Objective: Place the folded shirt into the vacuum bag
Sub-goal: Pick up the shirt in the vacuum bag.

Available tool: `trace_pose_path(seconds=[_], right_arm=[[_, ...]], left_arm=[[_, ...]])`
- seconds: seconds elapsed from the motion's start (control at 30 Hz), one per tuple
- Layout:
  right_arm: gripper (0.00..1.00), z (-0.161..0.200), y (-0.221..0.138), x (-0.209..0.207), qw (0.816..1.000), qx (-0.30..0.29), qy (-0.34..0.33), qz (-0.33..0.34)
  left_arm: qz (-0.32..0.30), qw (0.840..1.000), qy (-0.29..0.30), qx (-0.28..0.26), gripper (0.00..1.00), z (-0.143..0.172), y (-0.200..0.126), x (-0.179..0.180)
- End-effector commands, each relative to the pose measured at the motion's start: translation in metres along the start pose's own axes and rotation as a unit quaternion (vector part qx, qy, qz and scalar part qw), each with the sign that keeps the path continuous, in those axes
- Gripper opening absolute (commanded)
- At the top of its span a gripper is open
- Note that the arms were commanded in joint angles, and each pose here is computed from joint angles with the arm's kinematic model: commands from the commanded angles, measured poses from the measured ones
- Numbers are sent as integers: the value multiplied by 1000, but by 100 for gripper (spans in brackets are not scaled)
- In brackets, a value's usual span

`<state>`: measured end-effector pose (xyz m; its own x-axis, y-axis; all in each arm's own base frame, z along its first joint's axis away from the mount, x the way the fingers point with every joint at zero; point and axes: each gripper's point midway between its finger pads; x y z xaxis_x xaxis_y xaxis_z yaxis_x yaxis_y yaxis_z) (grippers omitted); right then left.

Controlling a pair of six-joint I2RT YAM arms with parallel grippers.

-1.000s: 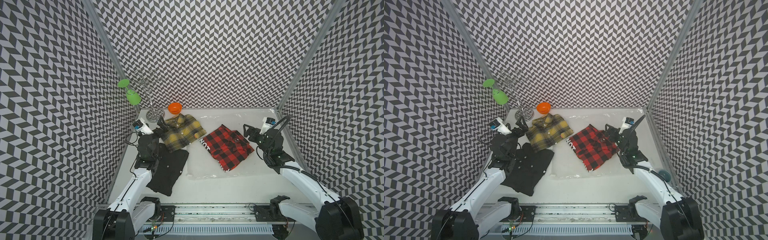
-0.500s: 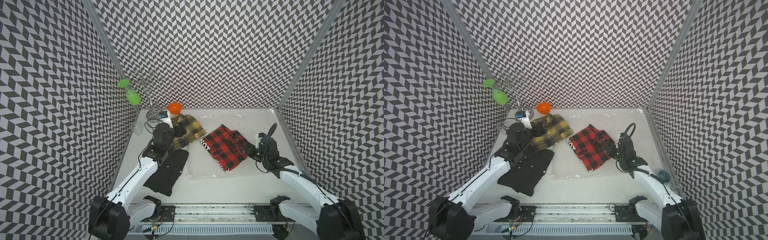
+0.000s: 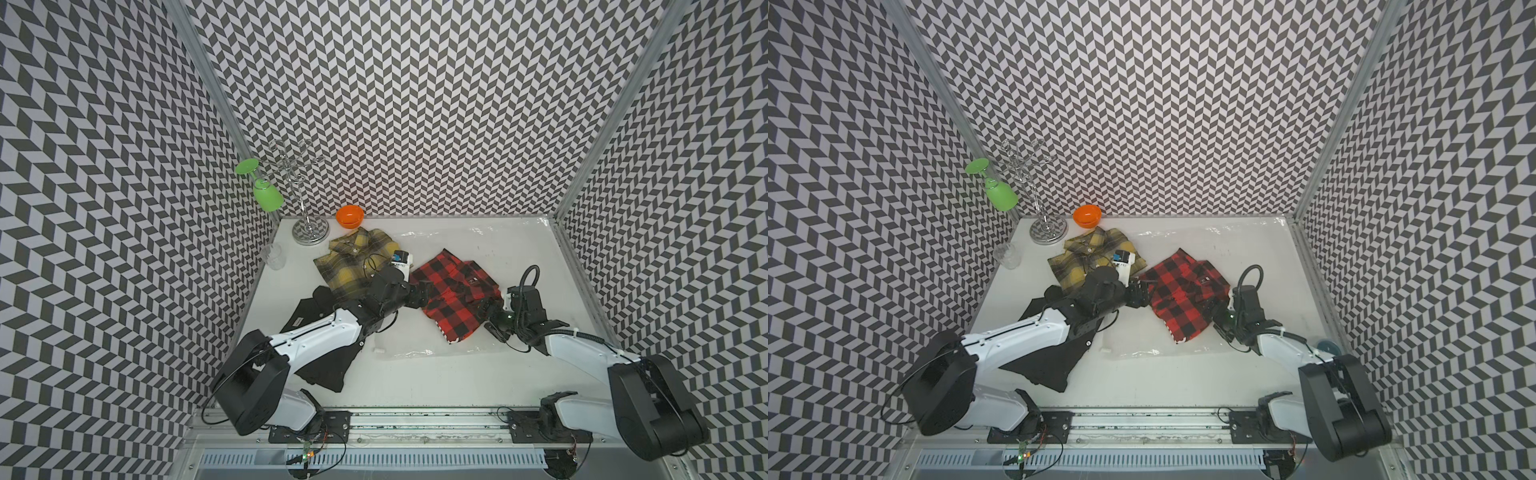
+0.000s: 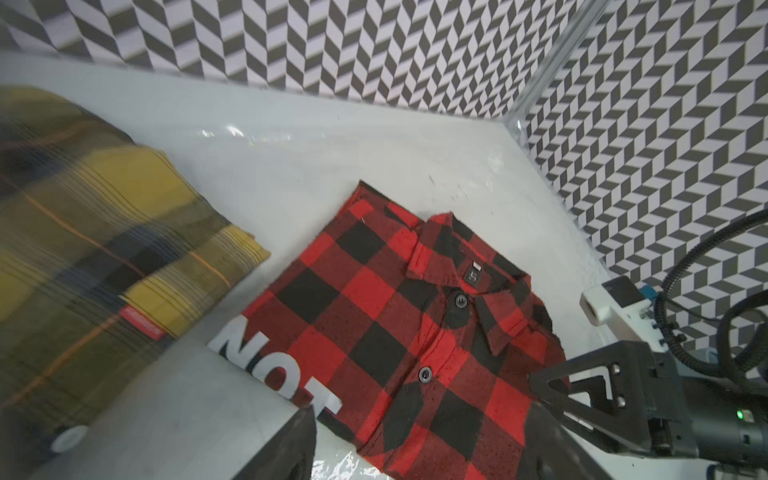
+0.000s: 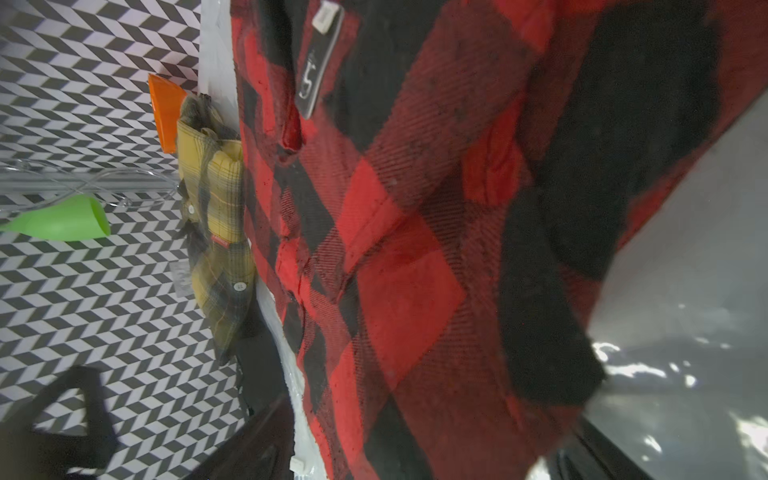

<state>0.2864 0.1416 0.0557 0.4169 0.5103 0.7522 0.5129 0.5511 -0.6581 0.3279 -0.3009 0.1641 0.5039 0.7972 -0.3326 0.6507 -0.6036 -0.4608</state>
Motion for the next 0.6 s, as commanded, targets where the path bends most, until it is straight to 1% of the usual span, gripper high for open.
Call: trace_pose_path(seconds=[0.0,0.07,0.2,0.43,0.47,0.5,0.57], right_arm=[[93,-8,-3,23,997,-19,33,-61],[93,-12,-3,23,997,-29,37,-61],[93,-18,-1,13,997,-49,42,-38],[92,-22,3,4,996,-65,54,-40],[92,-23,3,3,995,-70,53,-41],[91,-24,3,1,995,-73,53,-42],[87,-25,5,-2,995,-79,53,-41]], left_arm=[[51,999,8,-5,78,1,15,-26],[59,998,9,11,78,15,26,-30],[83,996,6,39,75,40,46,-38],[118,990,6,77,74,80,65,-54],[123,989,5,80,73,84,66,-56],[133,987,0,86,70,90,69,-59],[150,984,-7,99,69,99,73,-67]])
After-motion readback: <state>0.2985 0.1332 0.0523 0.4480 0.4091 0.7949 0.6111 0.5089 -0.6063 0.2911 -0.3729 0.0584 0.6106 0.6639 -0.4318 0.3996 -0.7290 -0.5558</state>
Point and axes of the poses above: each gripper's point midway between its finger pads, its own y axis out along the fingers, its own x axis along the line the jaws close on, z = x × y, and after that the axes turned 6 degrees about y, right-handed
